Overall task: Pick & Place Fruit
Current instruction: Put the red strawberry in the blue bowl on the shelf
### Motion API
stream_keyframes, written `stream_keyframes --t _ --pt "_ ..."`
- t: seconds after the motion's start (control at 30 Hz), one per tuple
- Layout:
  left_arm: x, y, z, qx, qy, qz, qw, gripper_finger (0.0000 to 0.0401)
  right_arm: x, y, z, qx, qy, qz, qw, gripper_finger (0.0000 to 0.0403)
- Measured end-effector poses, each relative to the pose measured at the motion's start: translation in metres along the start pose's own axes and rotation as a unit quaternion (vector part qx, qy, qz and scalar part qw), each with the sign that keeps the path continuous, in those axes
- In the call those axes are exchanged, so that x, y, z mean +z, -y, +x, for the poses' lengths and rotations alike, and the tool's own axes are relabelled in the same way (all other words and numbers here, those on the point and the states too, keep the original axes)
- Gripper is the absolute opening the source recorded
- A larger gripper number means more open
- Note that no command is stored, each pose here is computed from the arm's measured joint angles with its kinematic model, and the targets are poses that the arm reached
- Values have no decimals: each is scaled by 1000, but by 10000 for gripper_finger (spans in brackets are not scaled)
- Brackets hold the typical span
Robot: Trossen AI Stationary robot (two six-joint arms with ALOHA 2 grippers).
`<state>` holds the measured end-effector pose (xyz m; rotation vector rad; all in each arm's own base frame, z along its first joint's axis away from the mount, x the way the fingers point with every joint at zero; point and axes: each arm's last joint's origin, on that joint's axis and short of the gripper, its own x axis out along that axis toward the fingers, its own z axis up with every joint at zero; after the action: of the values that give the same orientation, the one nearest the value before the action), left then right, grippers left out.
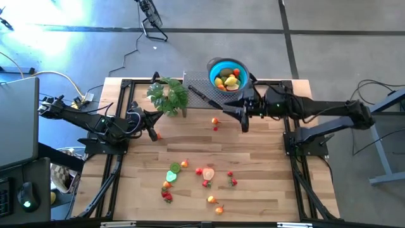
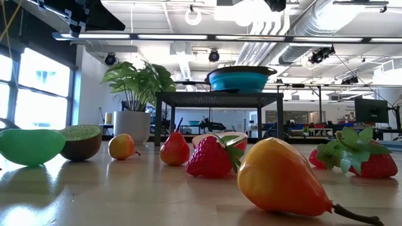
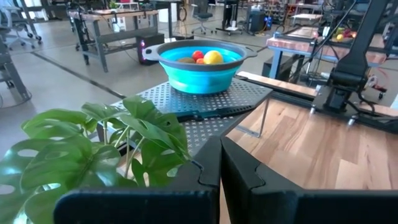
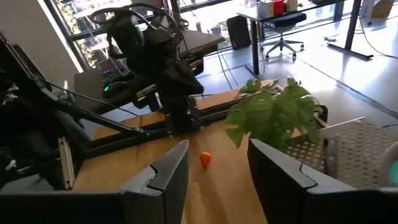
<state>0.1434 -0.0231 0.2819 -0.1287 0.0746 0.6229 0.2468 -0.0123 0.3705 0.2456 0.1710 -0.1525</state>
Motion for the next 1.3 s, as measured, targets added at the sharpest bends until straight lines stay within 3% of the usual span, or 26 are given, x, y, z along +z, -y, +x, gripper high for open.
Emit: stream_keyframes --t 0.37,0.6,1.0,1.3 --pt "-1 4 0 -72 -19 -11 997 0 -14 -46 -6 -10 6 37 999 155" --pt "-2 6 -1 -102 -29 -9 994 0 -26 -75 13 28 23 52 998 155" --pt "-7 5 -1 -102 -50 -5 993 0 -71 -112 41 78 -58 98 990 155" --pt "-7 5 -1 -97 -49 -5 994 0 -73 -127 33 108 -88 88 986 155"
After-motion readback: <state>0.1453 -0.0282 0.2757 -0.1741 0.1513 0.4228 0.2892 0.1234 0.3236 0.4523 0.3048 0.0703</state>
